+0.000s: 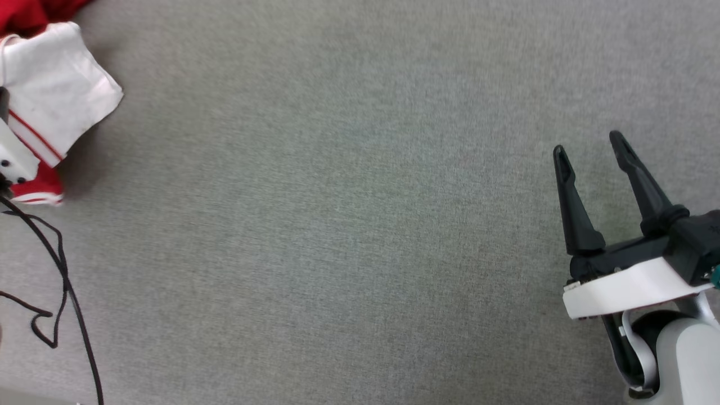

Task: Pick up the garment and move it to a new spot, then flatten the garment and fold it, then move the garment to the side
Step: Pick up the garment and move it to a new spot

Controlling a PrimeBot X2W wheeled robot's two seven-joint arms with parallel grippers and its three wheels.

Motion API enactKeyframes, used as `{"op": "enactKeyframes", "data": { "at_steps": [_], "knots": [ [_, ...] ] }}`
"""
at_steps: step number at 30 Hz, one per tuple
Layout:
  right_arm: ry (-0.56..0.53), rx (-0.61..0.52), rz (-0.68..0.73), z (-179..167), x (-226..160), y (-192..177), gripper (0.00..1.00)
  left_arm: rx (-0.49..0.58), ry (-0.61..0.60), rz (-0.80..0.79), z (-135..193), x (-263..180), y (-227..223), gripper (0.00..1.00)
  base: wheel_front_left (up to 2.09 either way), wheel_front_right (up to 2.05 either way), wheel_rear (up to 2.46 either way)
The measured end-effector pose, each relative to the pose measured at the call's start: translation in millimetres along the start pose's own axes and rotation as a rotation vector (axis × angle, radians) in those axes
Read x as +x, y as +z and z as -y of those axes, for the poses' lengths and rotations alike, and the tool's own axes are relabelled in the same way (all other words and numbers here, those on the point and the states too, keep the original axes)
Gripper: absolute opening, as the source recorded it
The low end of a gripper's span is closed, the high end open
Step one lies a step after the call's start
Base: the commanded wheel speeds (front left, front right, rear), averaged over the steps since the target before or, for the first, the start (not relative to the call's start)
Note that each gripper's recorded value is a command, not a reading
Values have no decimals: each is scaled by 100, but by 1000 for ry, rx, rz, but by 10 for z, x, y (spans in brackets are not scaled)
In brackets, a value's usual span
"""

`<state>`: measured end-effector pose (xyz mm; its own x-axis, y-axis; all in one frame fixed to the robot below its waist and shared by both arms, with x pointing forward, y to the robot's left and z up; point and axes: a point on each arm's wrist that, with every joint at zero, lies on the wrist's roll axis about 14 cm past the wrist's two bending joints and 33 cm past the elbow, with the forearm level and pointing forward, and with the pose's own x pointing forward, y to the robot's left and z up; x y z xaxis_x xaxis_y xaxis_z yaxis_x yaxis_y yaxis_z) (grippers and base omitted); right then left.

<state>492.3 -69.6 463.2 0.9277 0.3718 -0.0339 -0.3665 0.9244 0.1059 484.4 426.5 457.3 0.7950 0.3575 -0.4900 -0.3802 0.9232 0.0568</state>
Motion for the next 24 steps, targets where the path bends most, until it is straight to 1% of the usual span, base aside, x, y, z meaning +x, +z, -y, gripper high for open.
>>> {"op": "enactKeyframes", "data": {
  "at_steps": [3, 7, 10, 11, 14, 18, 24],
  "knots": [
    [3, 3, 28, -57, -62, 153, 100, 29, -6, 112, -11, -186, 213, 0, 0, 0, 0],
    [1, 2, 65, -113, -170, 351, 100, 33, 2, 281, -35, -461, 521, 0, 0, 0, 0],
    [-8, 0, 83, -125, -275, 457, 100, 43, 0, 362, -4, -648, 627, 0, 0, 0, 0],
    [-14, -4, 88, -118, -311, 492, 100, 25, -8, 385, 27, -702, 654, 0, 0, 0, 0],
    [-29, -3, 103, -103, -425, 580, 100, -7, -52, 428, 191, -838, 683, 0, 0, 0, 0],
    [-56, 5, 120, -51, -587, 670, 100, -10, -115, 463, 442, -978, 702, 0, 0, 0, 0],
    [-123, 15, 149, 118, -856, 767, 100, -13, -252, 493, 1000, -1130, 681, 0, 0, 0, 0]
  ]
}}
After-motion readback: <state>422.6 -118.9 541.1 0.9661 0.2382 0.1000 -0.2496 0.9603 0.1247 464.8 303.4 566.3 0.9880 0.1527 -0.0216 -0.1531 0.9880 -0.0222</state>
